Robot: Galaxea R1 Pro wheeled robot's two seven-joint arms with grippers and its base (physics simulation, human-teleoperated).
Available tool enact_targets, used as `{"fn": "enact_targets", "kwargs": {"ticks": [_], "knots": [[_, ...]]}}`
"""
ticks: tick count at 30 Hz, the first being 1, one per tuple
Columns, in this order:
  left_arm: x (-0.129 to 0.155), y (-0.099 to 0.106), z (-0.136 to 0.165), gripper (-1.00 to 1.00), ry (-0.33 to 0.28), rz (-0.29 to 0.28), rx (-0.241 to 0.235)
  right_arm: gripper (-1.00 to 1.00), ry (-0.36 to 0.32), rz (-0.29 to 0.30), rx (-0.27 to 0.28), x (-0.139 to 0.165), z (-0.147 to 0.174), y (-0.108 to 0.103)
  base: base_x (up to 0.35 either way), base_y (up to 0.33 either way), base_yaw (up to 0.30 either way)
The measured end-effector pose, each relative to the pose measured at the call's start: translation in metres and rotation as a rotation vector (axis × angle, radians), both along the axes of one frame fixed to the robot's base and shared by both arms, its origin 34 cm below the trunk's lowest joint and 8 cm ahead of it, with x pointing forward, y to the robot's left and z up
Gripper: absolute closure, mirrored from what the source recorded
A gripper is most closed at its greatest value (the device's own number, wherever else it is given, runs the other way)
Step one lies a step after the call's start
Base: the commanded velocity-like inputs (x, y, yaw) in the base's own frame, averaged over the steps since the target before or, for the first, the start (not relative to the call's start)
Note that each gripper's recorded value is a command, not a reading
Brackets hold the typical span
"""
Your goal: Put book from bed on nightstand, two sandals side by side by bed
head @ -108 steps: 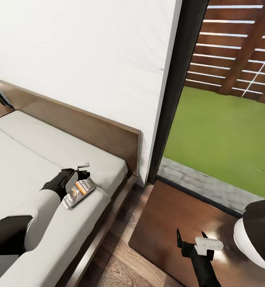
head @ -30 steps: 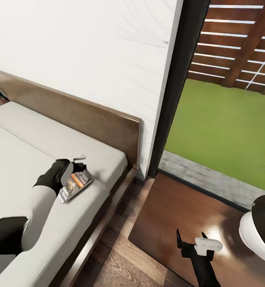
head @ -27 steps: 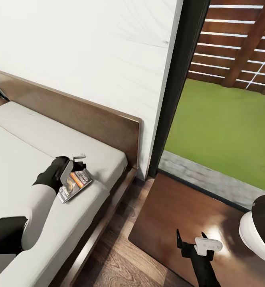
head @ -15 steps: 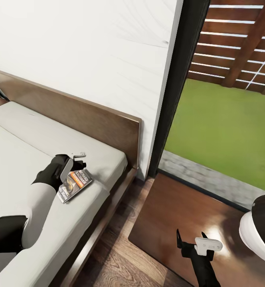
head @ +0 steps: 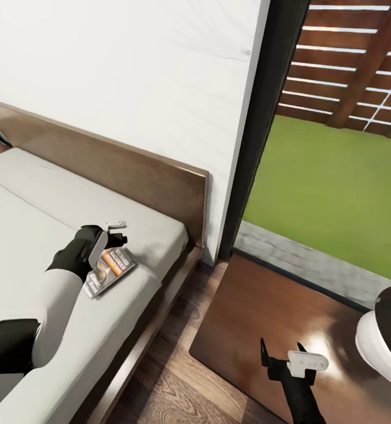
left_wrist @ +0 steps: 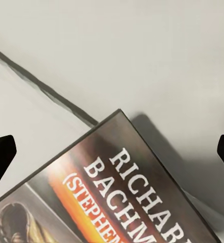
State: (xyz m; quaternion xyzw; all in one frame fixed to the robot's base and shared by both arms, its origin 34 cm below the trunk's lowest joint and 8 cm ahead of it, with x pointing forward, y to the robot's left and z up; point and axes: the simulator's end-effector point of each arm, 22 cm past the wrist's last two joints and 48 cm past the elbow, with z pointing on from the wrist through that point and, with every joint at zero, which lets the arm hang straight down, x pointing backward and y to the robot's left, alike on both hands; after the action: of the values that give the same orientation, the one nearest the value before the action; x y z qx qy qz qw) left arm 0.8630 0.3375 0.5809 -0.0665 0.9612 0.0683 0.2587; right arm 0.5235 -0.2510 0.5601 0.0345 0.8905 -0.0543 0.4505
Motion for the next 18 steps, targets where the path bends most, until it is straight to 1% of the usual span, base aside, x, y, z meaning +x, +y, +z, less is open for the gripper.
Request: {"fn": "enact_targets", "kwargs": {"ticks": [4, 6, 8, 11, 18], "knots": [[0.0, 0.0, -0.003, -1.0, -0.002, -0.006, 0.005, -1.0, 0.0, 0.0, 0.0, 0.0, -0.004, 0.0, 0.0, 0.0, 0.0], [0.004, -0.001, 0.001, -1.0, -0.014, -0.009, 0.008, -1.0, 0.001, 0.0, 0.0, -0.001, -0.004, 0.0, 0.0, 0.0, 0.0], [0.011, -0.001, 0.009, -1.0, -0.039, -0.012, 0.009, -1.0, 0.003, 0.0, 0.0, -0.001, -0.005, 0.0, 0.0, 0.0, 0.0], [0.015, -0.001, 0.013, -1.0, -0.053, -0.014, 0.009, -1.0, 0.008, 0.0, 0.0, -0.002, -0.007, 0.0, 0.0, 0.0, 0.0], [0.016, -0.001, 0.007, -1.0, -0.054, -0.015, 0.01, -1.0, 0.018, 0.0, 0.0, -0.004, -0.013, 0.0, 0.0, 0.0, 0.0]]}}
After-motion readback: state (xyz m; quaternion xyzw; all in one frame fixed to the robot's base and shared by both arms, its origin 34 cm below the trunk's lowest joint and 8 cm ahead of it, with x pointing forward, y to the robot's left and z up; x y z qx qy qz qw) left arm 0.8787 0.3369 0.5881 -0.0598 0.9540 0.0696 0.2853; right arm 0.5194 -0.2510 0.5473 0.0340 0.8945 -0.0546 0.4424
